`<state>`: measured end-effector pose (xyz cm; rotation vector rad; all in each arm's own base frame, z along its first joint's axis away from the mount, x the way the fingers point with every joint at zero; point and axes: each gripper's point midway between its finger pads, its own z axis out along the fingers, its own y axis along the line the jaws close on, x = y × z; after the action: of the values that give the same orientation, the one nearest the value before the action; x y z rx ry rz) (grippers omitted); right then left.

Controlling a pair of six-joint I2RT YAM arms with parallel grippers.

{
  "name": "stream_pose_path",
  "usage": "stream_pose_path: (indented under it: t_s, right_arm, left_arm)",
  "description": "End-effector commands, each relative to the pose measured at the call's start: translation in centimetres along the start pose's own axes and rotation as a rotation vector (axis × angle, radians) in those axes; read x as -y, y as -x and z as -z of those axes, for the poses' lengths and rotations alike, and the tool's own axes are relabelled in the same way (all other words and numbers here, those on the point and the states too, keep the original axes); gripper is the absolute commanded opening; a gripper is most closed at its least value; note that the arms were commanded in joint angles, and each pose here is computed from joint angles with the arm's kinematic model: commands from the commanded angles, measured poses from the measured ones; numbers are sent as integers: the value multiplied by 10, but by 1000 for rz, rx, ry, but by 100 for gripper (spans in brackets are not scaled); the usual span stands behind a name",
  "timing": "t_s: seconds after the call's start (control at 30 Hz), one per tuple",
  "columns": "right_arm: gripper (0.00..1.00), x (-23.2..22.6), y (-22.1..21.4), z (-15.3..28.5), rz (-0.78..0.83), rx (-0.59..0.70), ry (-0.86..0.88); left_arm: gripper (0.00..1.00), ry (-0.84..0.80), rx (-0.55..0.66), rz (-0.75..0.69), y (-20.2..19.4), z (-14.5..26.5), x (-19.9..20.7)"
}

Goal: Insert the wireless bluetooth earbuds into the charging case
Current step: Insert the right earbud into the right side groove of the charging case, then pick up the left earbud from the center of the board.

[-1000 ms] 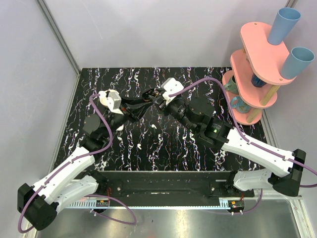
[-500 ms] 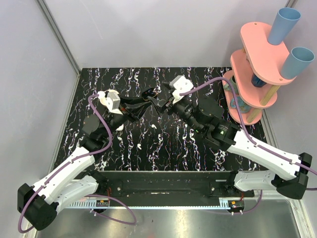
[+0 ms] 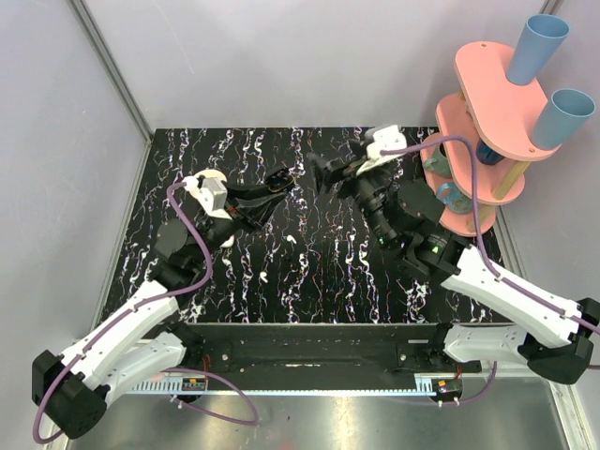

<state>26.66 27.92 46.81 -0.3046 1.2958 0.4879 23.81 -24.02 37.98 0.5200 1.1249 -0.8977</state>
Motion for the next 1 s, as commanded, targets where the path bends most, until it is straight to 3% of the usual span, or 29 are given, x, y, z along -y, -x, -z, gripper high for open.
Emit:
stream_pose_path:
  t_s: [0.0, 0.23, 0.33, 0.37, 0.47, 0.57, 0.67, 0.97]
  right_arm:
    - [86, 94, -6, 10, -253, -42, -377]
    - [77, 120, -98, 27, -520, -295, -385]
    - [77, 97, -148, 19, -571, -503, -306]
    - [77, 92, -187, 18, -572, -633, -313]
    - [75, 64, -245, 16, -652, -861, -258]
    - [72, 52, -297, 26, -702, -1021, -270]
    - [69, 47, -330, 34, -656, -1106, -300]
    - [68, -4, -364, 32, -471, -1214, -266]
  left_arm:
    - [0, 68, 63, -77, 22, 10, -8]
    - [0, 197, 58, -163, 23, 37, -26]
    - [0, 225, 55, -179, 27, 46, -28]
    - [0, 230, 58, -182, 29, 48, -28]
    - [0, 246, 53, -194, 31, 56, -29]
    - [0, 257, 54, -202, 32, 62, -29]
    - [0, 275, 58, -205, 33, 67, -31]
    - [0, 314, 57, -207, 36, 72, -36]
